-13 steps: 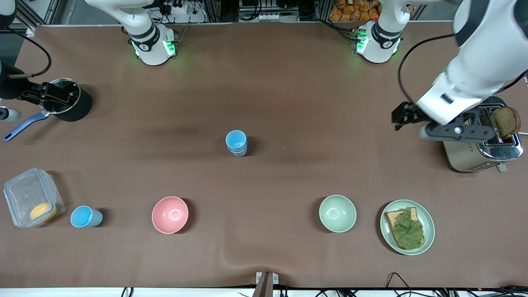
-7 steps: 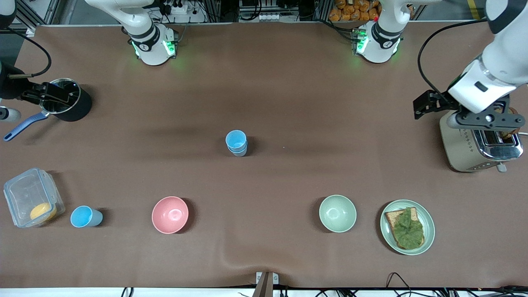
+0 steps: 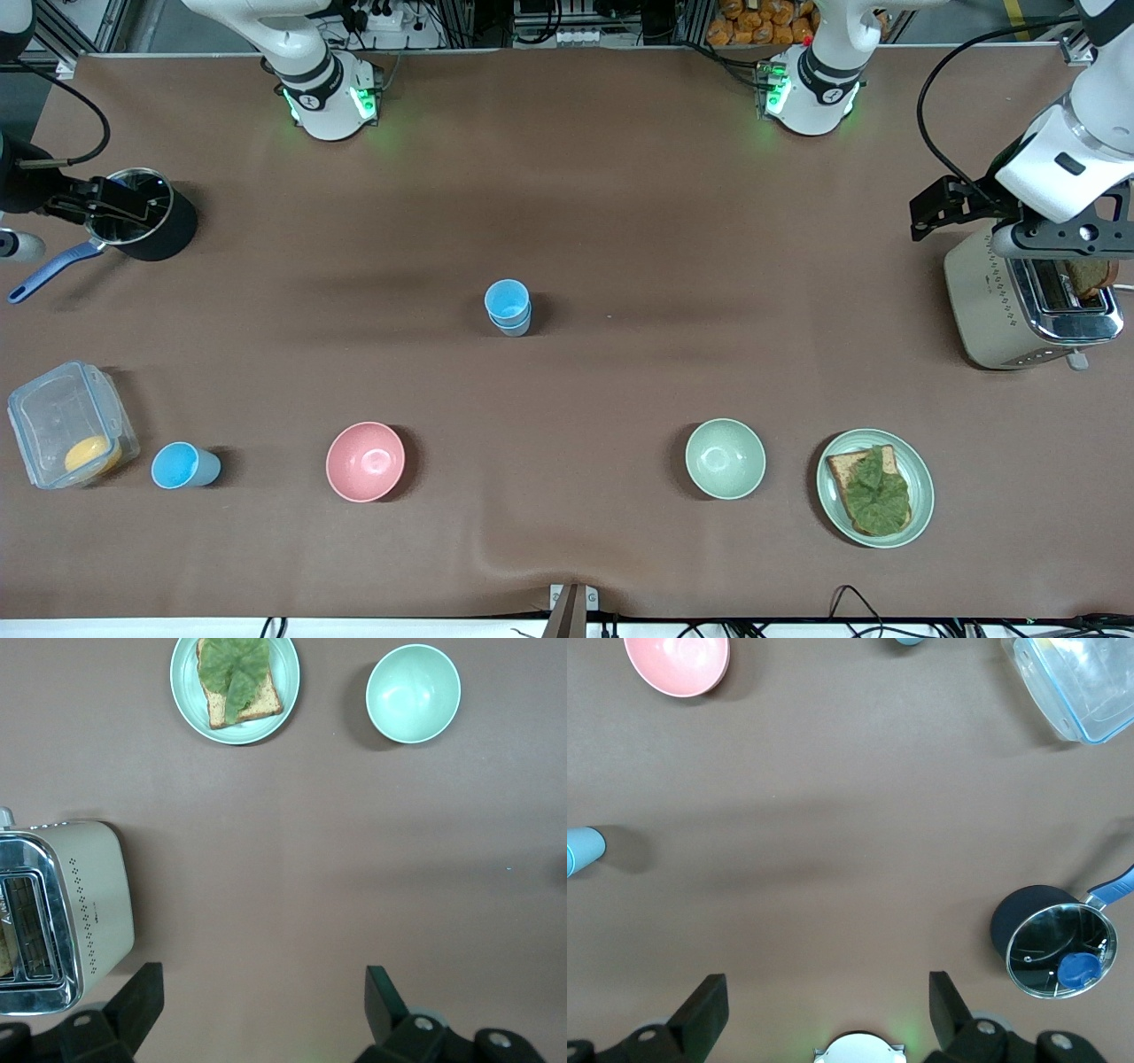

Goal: Stack blue cups with both arms

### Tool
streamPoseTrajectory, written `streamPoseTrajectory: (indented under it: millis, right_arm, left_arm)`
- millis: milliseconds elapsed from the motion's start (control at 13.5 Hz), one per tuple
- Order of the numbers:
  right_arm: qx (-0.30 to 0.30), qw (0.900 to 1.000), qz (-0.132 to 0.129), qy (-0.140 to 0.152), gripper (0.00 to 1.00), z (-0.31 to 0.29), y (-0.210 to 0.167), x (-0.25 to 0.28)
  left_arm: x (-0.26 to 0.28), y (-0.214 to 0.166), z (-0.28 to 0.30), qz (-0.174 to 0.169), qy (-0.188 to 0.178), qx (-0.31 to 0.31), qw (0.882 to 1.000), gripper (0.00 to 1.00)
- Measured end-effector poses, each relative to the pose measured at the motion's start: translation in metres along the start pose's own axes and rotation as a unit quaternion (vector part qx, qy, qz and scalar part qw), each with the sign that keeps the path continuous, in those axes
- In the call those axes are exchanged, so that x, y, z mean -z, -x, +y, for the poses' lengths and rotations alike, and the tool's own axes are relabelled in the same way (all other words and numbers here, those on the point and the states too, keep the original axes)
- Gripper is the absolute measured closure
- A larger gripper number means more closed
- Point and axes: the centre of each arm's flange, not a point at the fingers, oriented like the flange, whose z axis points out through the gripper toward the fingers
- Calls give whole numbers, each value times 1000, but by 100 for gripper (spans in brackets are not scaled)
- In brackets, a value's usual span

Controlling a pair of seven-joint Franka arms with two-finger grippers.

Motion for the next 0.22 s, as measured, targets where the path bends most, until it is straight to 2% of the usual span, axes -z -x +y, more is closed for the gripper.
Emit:
streamPoseTrajectory:
  millis: [223]
  right_arm:
    - [0,1000,0,0,0,0,0,0]
  left_arm:
    - [3,3,0,-2,0,0,1000,0]
